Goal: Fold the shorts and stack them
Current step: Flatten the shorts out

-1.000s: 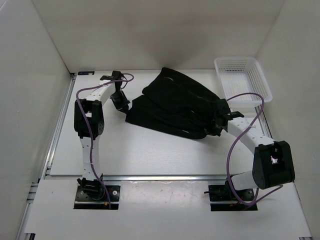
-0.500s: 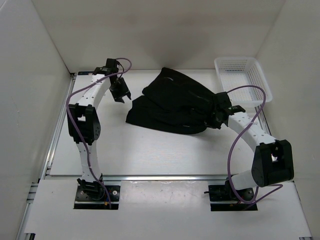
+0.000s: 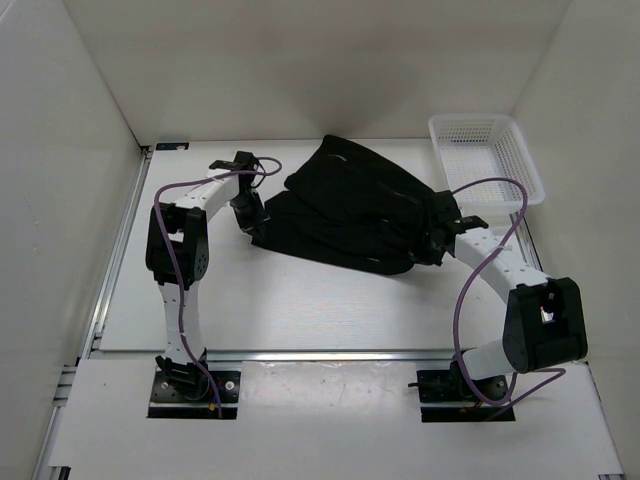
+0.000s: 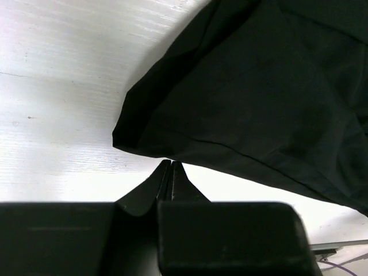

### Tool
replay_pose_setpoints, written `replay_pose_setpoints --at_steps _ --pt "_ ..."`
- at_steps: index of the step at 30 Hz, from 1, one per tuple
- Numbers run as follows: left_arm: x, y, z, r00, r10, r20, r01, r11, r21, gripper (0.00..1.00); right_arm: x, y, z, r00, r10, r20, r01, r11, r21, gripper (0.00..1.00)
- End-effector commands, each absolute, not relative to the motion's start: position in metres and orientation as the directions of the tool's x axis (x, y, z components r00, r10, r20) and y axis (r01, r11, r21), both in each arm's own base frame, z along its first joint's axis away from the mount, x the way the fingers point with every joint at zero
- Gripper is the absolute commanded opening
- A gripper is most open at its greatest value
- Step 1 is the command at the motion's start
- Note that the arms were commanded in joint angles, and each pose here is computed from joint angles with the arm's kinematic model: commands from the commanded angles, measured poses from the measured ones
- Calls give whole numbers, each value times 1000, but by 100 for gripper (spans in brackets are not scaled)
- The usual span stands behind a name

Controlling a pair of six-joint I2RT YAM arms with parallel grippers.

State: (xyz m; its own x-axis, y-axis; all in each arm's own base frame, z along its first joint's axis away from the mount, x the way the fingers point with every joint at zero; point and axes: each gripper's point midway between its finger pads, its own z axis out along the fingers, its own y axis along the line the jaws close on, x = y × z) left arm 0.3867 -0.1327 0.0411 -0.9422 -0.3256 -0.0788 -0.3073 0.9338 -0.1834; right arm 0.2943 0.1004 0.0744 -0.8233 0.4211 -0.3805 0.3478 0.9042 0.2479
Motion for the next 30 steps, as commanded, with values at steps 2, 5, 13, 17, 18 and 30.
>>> replay_pose_setpoints --at_steps 2,5,13,17,18,30 --pt "406 -134 68 -927 -331 -174 -290 931 -222 10 291 98 75 -824 418 -382 344 905 249 0" --pt "401 -119 68 -918 -348 -193 -324 935 -142 34 291 98 75 -824 418 -382 344 905 249 0" --pt "408 -114 54 -915 -356 -191 -343 934 -99 75 290 99 72 -830 409 -379 333 909 252 0" --pt "413 -125 48 -924 -338 -179 -319 939 -130 58 290 99 72 -830 409 -379 333 909 252 0" --pt "413 -127 48 -925 -338 -172 -317 938 -141 56 290 99 72 -830 409 -379 333 909 252 0" --pt "414 -132 39 -940 -307 -151 -284 946 -155 22 288 99 74 -824 418 -382 338 904 260 0"
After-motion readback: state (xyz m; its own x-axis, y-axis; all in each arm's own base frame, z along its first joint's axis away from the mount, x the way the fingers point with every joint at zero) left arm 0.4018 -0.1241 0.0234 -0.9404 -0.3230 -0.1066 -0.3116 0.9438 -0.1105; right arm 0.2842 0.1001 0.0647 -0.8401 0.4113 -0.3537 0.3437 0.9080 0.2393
